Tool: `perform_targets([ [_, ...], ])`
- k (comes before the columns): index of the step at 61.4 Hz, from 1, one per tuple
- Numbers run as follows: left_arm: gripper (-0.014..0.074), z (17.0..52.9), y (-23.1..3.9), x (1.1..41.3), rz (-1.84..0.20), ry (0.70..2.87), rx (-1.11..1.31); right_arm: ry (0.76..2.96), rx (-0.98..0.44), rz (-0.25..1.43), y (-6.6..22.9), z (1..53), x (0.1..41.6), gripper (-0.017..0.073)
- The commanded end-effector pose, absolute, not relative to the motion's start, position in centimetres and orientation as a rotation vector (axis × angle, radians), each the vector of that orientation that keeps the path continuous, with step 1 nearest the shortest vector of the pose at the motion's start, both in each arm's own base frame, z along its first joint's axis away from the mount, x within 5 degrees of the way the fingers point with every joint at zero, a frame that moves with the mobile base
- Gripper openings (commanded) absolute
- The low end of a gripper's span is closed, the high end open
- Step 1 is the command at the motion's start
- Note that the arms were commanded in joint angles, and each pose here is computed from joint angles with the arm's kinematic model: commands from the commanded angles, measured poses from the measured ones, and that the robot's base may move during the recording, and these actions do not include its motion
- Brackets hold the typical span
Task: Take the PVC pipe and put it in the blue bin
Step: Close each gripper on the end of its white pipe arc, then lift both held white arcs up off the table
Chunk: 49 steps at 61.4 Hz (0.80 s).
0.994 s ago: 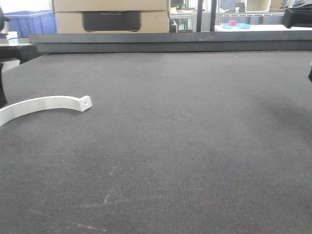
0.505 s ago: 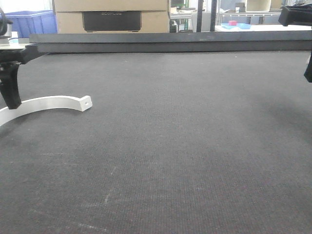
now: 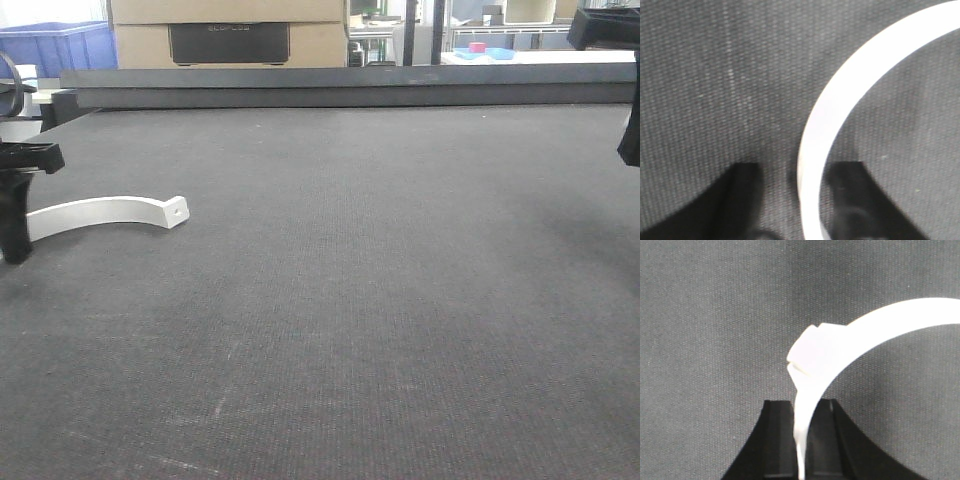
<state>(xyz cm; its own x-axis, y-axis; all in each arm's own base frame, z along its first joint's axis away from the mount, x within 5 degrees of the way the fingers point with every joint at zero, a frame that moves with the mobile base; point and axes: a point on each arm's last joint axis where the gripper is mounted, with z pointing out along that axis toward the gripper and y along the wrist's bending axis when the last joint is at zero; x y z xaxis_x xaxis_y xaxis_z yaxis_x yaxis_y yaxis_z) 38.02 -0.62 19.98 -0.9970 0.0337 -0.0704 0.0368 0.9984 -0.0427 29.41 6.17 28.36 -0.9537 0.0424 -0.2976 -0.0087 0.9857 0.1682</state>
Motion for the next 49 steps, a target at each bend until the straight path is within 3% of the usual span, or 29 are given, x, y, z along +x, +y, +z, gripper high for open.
perform_targets([
  [1, 0.0091, 19.8, -0.7, 37.9, -0.091, 3.102, 0.04, 2.812, 0.016, 0.244, 6.1, 28.6, 29.3, -0.0168],
  [9, -0.0111, 19.8, -0.7, 37.8, -0.092, 3.119, 0.041, 2.803, 0.017, 0.245, 6.2, 28.6, 29.4, -0.0168],
  [27, -0.0111, 22.0, -0.7, 37.1, -0.091, 3.078, 0.045, 2.751, 0.021, 0.25, 6.2, 28.8, 29.9, -0.0168],
  [49, -0.0111, 30.6, -0.8, 33.7, -0.086, 2.829, 0.051, 2.71, 0.033, 0.288, 6.3, 29.9, 29.3, -0.0168],
])
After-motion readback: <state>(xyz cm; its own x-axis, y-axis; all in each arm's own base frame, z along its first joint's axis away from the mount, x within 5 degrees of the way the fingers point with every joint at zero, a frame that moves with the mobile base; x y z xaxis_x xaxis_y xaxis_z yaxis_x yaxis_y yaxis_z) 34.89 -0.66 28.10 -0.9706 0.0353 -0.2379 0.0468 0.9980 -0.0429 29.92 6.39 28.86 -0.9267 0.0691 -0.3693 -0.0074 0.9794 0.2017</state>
